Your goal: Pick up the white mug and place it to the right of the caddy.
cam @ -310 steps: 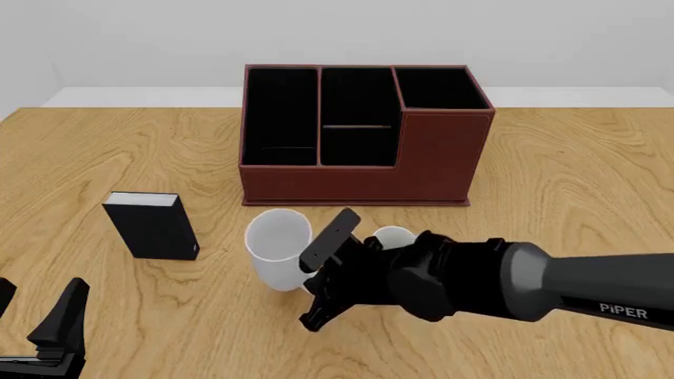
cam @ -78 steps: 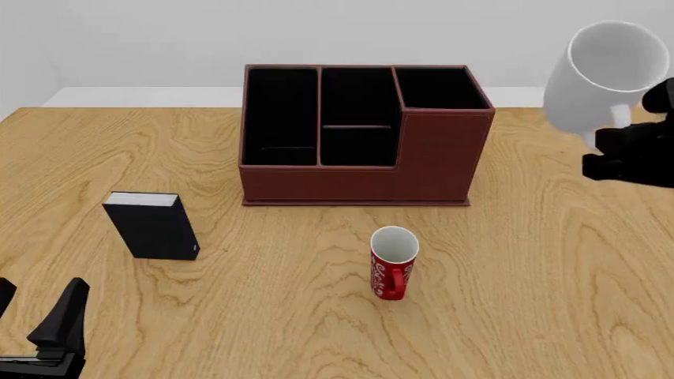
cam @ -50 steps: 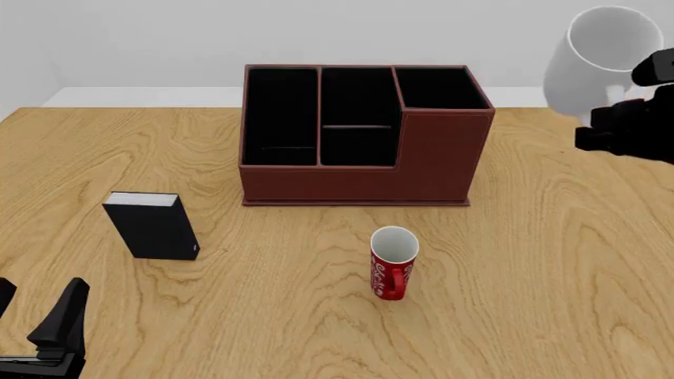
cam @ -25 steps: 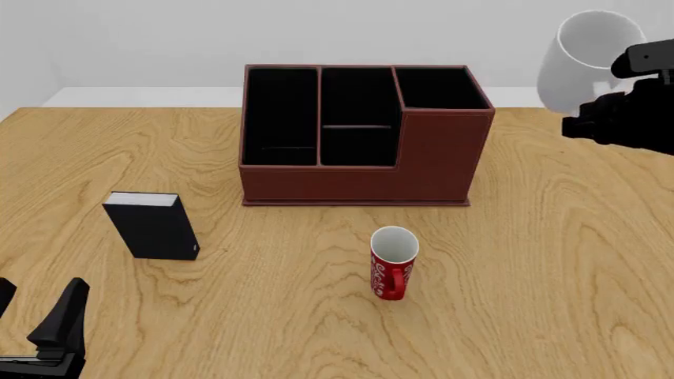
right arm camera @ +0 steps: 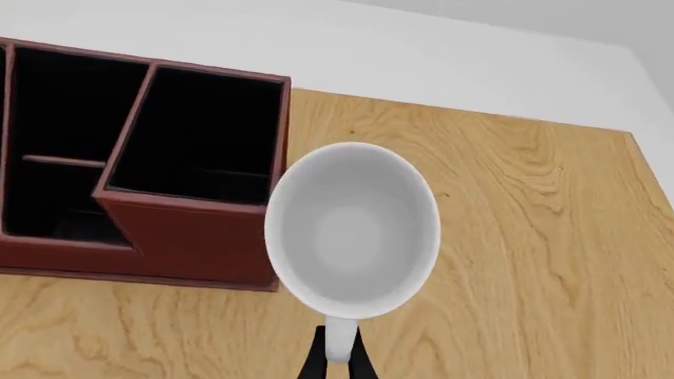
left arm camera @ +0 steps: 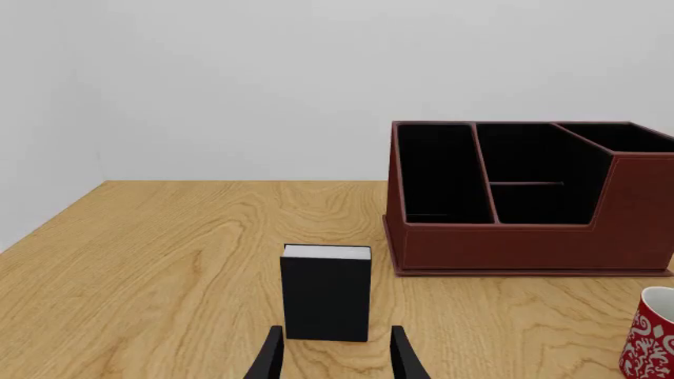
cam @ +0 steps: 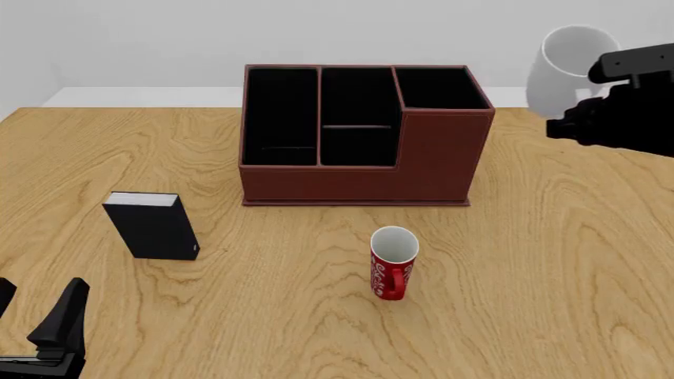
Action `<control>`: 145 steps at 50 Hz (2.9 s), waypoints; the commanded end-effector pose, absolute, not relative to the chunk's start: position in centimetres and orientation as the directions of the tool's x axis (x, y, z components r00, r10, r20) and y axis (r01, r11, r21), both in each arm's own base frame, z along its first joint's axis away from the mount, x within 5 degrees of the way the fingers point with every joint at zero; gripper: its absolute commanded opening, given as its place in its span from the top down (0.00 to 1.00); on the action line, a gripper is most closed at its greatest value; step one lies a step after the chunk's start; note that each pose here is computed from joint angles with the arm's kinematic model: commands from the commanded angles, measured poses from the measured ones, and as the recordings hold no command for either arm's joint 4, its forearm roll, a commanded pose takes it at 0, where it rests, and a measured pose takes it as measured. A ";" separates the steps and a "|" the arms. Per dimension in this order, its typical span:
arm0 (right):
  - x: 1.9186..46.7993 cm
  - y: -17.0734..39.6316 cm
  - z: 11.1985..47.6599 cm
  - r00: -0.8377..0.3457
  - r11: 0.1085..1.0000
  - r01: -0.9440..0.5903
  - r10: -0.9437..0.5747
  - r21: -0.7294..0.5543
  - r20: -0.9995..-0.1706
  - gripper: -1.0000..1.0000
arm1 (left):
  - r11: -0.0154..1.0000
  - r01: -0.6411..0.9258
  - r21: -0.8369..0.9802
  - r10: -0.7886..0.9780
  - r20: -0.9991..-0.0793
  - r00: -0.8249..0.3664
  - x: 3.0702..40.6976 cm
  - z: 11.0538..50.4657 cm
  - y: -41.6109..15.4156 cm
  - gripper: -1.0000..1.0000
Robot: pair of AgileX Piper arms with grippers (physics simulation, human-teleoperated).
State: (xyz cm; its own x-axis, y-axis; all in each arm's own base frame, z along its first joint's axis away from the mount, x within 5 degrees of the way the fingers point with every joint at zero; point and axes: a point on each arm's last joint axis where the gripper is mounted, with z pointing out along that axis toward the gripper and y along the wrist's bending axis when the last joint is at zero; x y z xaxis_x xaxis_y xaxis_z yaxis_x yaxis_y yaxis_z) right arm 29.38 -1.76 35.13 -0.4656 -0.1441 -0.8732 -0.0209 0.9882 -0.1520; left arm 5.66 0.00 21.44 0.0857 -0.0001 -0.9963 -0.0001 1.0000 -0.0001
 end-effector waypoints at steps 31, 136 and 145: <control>32.8 -2.0 32.6 -0.509 0.991 -0.017 -0.123 -0.133 -0.852 1.00 | 1.000 0.000 0.000 0.000 -0.996 0.086 5.7 21.4 0.0 0.00; 39.5 -4.7 26.4 -0.579 0.990 0.019 -0.103 -0.140 -0.809 1.00 | 1.000 0.000 0.000 0.000 -0.996 0.086 5.7 21.4 0.0 0.00; 39.6 -4.7 25.5 -0.587 0.991 0.023 -0.093 -0.132 -0.804 1.00 | 1.000 0.000 0.000 0.000 -0.996 0.086 5.7 21.4 0.0 0.00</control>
